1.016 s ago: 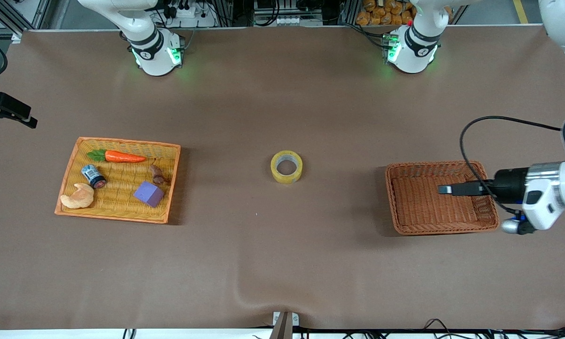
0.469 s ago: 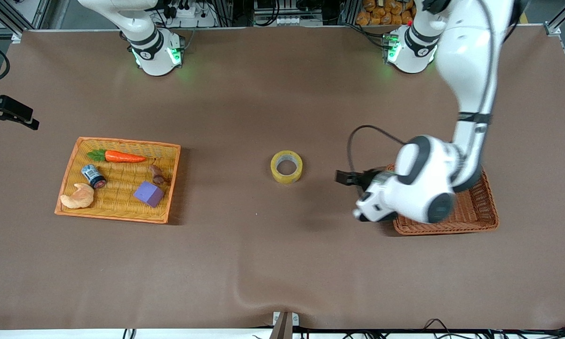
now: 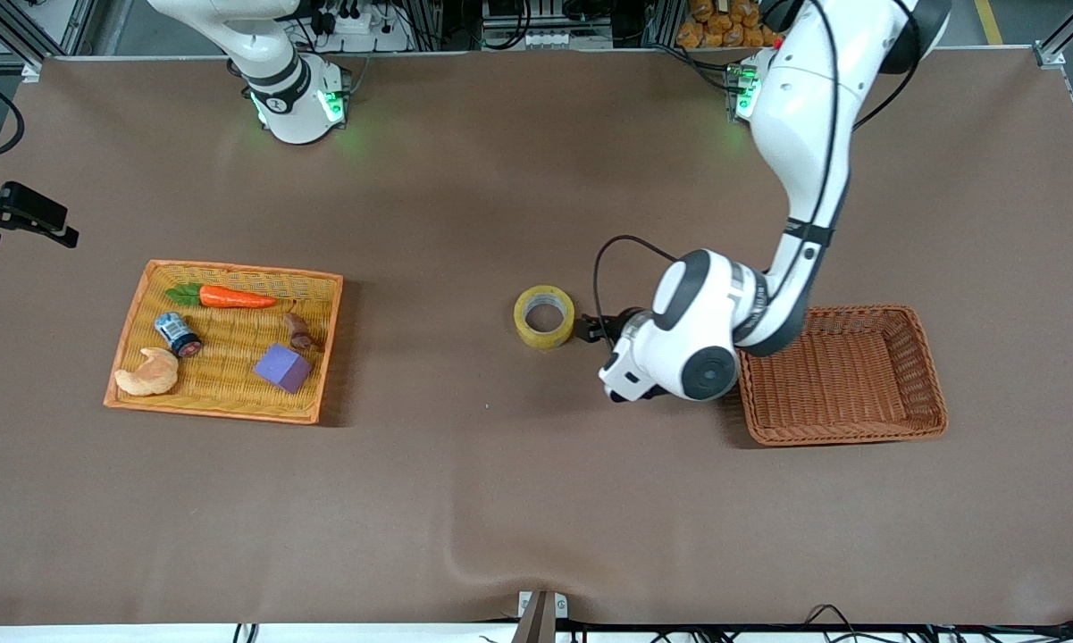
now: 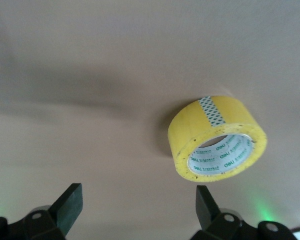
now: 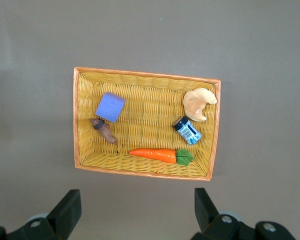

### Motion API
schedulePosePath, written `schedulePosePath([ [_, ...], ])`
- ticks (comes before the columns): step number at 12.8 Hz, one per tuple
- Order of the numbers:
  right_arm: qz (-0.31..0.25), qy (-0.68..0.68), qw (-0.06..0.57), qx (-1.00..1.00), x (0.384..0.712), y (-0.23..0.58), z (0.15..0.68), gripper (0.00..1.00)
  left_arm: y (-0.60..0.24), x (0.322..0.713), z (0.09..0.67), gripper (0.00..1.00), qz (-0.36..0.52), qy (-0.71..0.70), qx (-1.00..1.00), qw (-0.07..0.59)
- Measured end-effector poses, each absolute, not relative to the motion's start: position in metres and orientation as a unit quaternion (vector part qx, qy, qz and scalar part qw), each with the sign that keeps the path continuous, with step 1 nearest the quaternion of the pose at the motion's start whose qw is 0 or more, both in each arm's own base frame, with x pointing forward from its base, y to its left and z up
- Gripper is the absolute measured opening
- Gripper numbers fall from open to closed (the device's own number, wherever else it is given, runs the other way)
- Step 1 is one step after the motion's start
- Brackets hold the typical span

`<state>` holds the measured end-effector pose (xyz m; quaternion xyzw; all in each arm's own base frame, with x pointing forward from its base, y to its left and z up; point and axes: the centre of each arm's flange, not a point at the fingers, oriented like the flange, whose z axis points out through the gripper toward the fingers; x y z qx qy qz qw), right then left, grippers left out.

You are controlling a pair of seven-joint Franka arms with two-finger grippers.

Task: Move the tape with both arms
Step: 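Reach the left gripper to the tape roll on the table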

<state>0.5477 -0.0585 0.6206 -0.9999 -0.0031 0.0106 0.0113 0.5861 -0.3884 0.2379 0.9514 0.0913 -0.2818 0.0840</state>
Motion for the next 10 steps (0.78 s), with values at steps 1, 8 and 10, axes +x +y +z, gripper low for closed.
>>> schedulePosePath([
  [1, 0.011, -0.003, 0.011, -1.0, 0.548, -0.058, 0.62, 1.0, -0.399, 0.577, 0.228, 1.0, -0.29, 0.106, 0.949, 0.07],
  [8, 0.015, -0.002, 0.012, -1.0, 0.547, -0.059, 0.619, 1.0, -0.426, 0.564, 0.206, 1.0, -0.262, 0.135, 0.955, 0.04],
  [10, 0.018, -0.002, 0.012, -1.0, 0.548, -0.059, 0.616, 1.0, -0.432, 0.561, 0.199, 1.0, -0.251, 0.14, 0.957, 0.035],
])
